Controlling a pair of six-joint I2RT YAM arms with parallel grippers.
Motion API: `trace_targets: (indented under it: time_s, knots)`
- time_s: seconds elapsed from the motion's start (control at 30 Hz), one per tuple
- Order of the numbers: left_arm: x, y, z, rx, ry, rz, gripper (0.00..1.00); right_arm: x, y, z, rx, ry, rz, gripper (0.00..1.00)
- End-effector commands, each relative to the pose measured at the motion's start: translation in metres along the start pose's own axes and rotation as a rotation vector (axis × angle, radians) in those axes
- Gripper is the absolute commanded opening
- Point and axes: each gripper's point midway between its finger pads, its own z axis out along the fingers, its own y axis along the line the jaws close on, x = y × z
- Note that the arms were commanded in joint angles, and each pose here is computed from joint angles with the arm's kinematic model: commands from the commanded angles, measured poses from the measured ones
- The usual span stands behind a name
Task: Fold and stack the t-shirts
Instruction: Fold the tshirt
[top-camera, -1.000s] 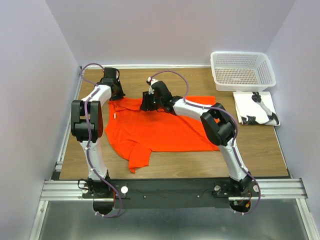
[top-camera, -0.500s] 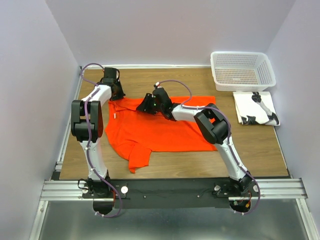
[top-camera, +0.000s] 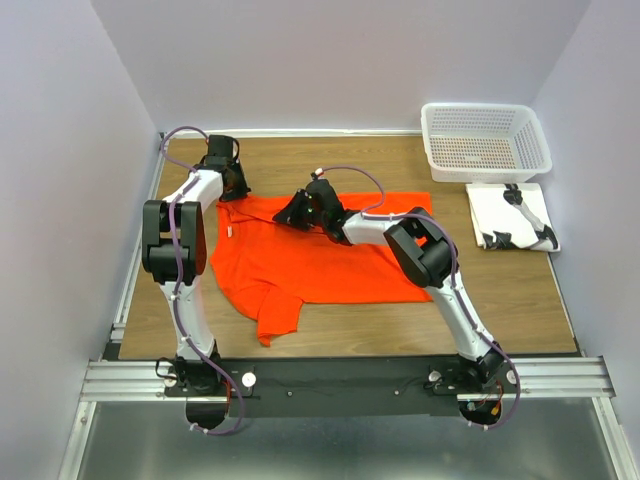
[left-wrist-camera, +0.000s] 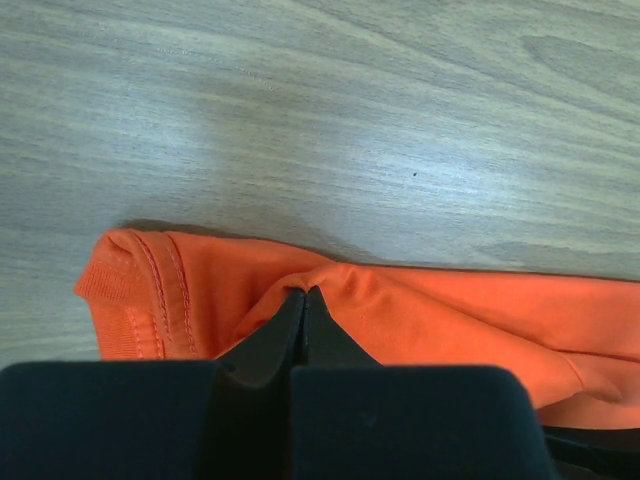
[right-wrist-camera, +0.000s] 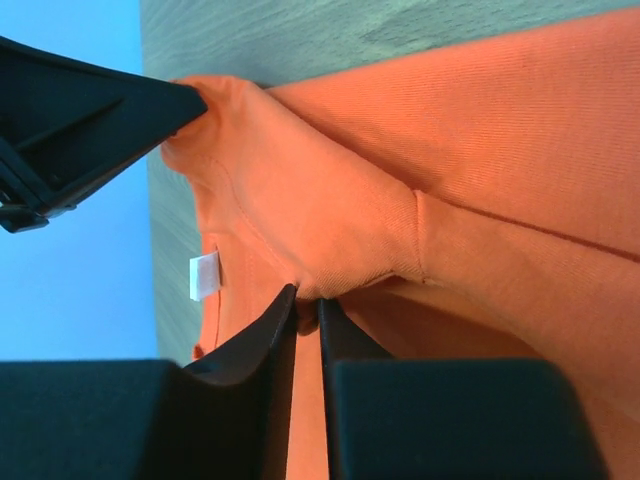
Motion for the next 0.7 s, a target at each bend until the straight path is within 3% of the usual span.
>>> trace_targets:
  time_s: [0.0, 0.2, 0.37, 0.67]
  knots:
    - [-0.006, 0.001, -0.014, -0.016, -0.009, -0.005, 0.0, 0.003, -0.005, -0.001, 0.011, -0.006, -0.007, 0.15]
    - [-0.005, -0.001, -0.042, -0.009, -0.022, -0.029, 0.0, 0.004, 0.007, -0.02, -0.002, 0.018, -0.032, 0.01]
    - [0.001, -0.006, -0.072, 0.027, -0.045, -0.052, 0.0, 0.01, 0.011, -0.037, 0.006, 0.06, -0.072, 0.01]
    - [0.045, -0.004, -0.096, 0.073, 0.009, -0.088, 0.0, 0.025, 0.015, -0.067, 0.012, 0.172, -0.154, 0.0]
